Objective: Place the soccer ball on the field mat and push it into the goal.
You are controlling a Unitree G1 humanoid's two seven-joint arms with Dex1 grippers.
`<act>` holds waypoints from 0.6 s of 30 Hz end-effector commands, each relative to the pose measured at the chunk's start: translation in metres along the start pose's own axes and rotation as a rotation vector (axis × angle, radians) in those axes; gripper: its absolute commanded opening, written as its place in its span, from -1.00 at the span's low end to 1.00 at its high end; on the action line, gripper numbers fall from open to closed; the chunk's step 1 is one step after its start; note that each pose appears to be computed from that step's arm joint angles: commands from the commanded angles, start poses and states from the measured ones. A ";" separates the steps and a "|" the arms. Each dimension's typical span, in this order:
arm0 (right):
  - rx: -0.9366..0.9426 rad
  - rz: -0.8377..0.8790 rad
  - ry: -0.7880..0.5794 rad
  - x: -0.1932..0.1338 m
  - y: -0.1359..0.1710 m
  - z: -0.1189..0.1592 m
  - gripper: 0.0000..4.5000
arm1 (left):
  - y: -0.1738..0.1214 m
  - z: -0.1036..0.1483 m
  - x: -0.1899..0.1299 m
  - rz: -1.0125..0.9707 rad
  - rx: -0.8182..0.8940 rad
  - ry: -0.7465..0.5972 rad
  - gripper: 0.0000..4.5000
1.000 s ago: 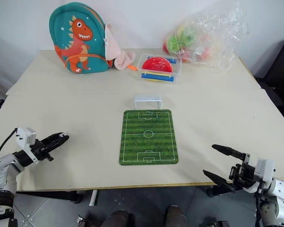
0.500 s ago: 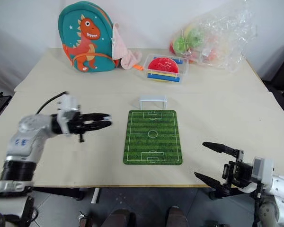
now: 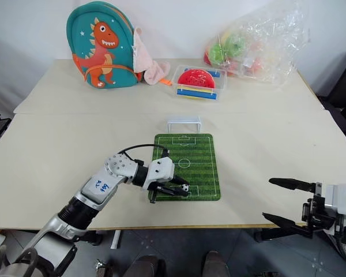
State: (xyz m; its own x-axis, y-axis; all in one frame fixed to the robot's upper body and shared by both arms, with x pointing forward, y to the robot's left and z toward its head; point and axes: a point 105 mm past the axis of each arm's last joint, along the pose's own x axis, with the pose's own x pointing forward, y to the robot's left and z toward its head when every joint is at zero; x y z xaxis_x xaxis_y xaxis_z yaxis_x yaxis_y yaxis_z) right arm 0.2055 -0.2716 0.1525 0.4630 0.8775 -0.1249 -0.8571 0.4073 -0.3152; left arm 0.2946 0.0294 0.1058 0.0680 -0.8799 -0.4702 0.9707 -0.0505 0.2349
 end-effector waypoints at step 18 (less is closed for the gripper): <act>0.001 0.028 0.018 0.007 -0.001 0.005 1.00 | -0.002 0.013 0.012 0.052 0.025 -0.033 -0.18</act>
State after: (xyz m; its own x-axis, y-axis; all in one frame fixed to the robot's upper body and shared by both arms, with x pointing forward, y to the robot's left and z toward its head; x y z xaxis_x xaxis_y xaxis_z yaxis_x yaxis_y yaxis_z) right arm 0.2095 -0.2680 0.1532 0.4530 0.8769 -0.1608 -0.8701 0.3955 -0.2942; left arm 0.2922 0.0158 0.1011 0.1168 -0.8823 -0.4560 0.9676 -0.0024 0.2525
